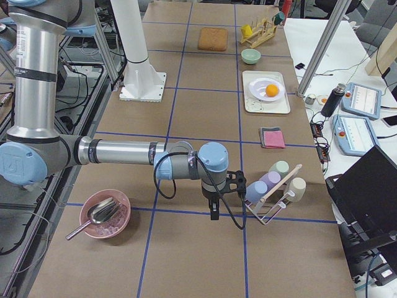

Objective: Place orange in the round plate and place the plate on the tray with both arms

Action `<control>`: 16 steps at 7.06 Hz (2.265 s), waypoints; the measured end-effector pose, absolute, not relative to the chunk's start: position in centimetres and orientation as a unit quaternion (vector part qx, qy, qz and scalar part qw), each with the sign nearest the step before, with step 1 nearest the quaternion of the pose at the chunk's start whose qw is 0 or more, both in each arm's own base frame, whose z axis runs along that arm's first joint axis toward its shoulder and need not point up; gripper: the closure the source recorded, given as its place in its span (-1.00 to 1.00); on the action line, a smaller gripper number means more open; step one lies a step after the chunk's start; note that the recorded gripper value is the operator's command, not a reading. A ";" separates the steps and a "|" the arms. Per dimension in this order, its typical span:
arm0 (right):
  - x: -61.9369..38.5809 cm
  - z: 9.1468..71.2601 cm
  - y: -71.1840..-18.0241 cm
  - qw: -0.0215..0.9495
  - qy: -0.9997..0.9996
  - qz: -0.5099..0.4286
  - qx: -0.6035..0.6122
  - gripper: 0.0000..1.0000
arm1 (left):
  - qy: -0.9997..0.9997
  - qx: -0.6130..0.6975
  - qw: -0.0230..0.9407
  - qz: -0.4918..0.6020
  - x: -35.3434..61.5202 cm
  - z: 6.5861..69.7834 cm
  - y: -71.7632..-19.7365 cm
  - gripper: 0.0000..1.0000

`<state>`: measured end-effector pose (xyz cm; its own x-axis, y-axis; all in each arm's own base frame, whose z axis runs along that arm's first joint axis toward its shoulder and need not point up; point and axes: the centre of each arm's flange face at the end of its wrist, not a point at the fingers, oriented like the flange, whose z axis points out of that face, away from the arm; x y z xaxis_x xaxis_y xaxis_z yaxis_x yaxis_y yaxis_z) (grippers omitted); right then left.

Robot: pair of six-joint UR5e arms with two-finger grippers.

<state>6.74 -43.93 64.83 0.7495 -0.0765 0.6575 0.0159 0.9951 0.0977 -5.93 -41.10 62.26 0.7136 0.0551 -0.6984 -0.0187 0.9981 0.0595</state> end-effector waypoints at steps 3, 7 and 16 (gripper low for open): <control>6.7 65.0 -43.7 0.934 -0.354 -0.018 0.039 -1.00 | 0.377 0.026 0.925 0.021 -6.0 62.0 -40.9 -0.97; 6.8 65.5 -43.5 0.935 -0.352 -0.016 0.035 -1.00 | 0.377 0.023 0.926 0.019 -6.0 62.2 -40.7 -0.97; 6.8 65.5 -43.5 0.935 -0.353 -0.016 0.035 -1.00 | 0.377 0.024 0.926 0.019 -6.0 62.2 -40.4 -0.97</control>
